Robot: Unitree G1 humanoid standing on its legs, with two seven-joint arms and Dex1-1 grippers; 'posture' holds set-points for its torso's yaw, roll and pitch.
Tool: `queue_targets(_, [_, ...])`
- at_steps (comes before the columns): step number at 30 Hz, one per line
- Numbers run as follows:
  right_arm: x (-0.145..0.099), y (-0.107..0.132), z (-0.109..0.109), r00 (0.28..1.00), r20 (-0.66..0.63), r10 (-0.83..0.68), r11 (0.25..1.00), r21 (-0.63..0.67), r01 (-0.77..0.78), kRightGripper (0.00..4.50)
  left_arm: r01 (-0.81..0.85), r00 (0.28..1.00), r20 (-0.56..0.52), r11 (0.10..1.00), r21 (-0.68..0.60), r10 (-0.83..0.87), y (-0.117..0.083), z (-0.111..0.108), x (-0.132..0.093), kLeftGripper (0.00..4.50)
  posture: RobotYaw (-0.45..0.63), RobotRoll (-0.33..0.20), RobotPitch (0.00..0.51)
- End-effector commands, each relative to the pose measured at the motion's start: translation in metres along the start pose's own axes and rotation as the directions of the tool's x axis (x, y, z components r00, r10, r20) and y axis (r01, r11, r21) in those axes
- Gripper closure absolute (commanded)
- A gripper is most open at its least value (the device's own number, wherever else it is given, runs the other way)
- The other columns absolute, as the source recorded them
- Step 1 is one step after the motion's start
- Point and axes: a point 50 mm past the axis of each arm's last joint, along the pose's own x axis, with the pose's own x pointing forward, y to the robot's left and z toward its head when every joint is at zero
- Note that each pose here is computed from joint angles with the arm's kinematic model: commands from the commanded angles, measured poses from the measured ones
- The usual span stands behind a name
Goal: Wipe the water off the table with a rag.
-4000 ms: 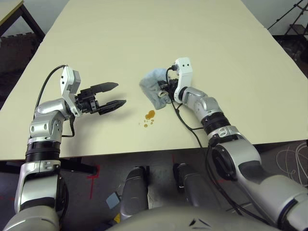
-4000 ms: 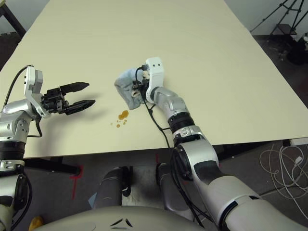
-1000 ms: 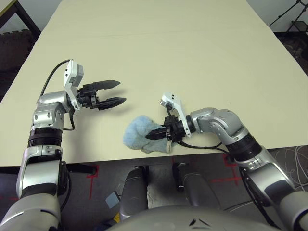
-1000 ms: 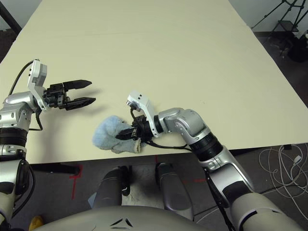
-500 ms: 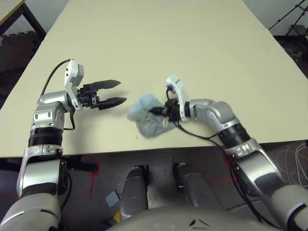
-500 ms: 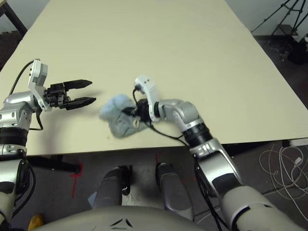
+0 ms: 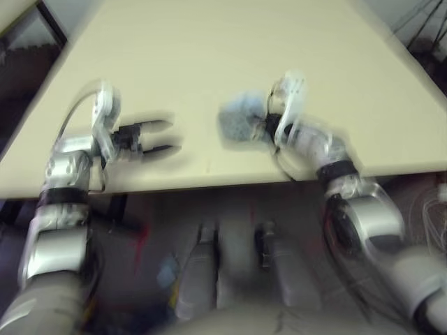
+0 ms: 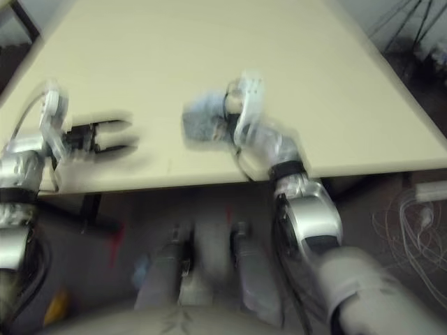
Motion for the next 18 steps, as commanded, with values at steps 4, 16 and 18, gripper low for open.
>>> queue_targets(4, [-0.020,-0.036,0.052,0.967,0.211,-0.142,0.983,-0.083,0.163,4.44,-0.039,0.999,0.010,0.999,0.021,0.039,0.008,0.007,-0.002,0.00,-0.18,0.000,0.202])
queue_targets(16, [-0.080,-0.107,0.079,0.870,0.284,-0.403,0.850,-0.235,0.471,4.44,-0.154,0.983,0.106,0.987,0.035,0.150,0.019,0.016,0.000,0.00,-0.18,0.000,0.207])
queue_targets(18, [-0.087,-0.113,0.079,0.861,0.275,-0.427,0.832,-0.255,0.493,4.44,-0.179,0.977,0.120,0.983,0.035,0.174,0.021,0.017,0.000,0.00,-0.18,0.000,0.207])
